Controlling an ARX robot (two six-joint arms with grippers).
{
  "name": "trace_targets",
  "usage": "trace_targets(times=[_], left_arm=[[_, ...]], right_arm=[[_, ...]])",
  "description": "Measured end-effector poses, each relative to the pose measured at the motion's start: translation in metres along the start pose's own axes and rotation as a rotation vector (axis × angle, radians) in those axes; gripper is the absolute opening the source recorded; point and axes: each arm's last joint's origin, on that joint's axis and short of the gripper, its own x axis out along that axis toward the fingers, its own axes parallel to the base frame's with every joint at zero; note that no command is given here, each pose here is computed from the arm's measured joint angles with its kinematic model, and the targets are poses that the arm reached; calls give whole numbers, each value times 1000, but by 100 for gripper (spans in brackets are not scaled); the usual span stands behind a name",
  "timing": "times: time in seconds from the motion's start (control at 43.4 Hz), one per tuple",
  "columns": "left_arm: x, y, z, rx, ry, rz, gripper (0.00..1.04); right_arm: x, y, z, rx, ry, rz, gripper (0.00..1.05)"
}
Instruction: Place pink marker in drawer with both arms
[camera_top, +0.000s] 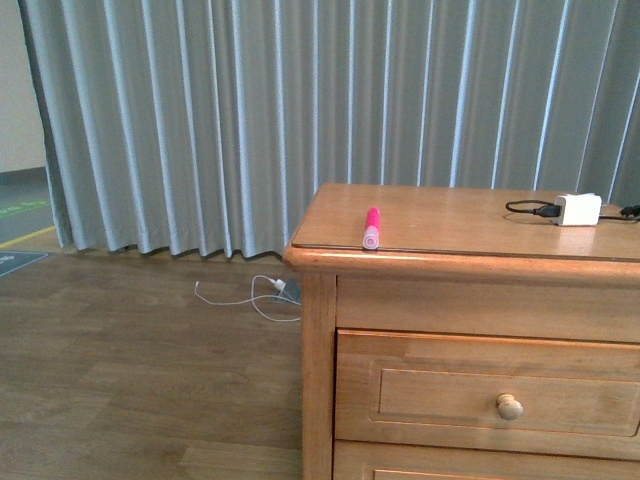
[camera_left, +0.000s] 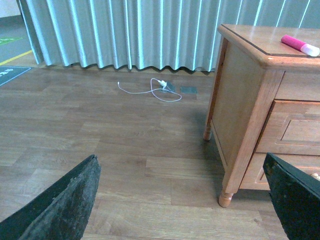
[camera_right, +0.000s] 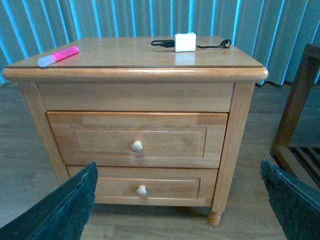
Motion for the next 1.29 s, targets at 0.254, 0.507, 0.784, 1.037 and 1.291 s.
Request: trace_targets(times=[0.254, 0.507, 0.784, 1.037, 1.291], left_arm=[[0, 0, 0, 0, 0, 0, 99], [0, 0, 0, 0, 0, 0, 99], [0, 0, 0, 0, 0, 0, 99], [0, 0, 0, 0, 0, 0, 99], [0, 0, 0, 0, 0, 0, 99]], right_arm=[[0, 0, 0, 0, 0, 0, 96], [0, 0, 0, 0, 0, 0, 96], [0, 0, 0, 0, 0, 0, 96], [2, 1, -2, 4, 156, -111, 96], [36, 8, 3, 41, 303, -74, 96]])
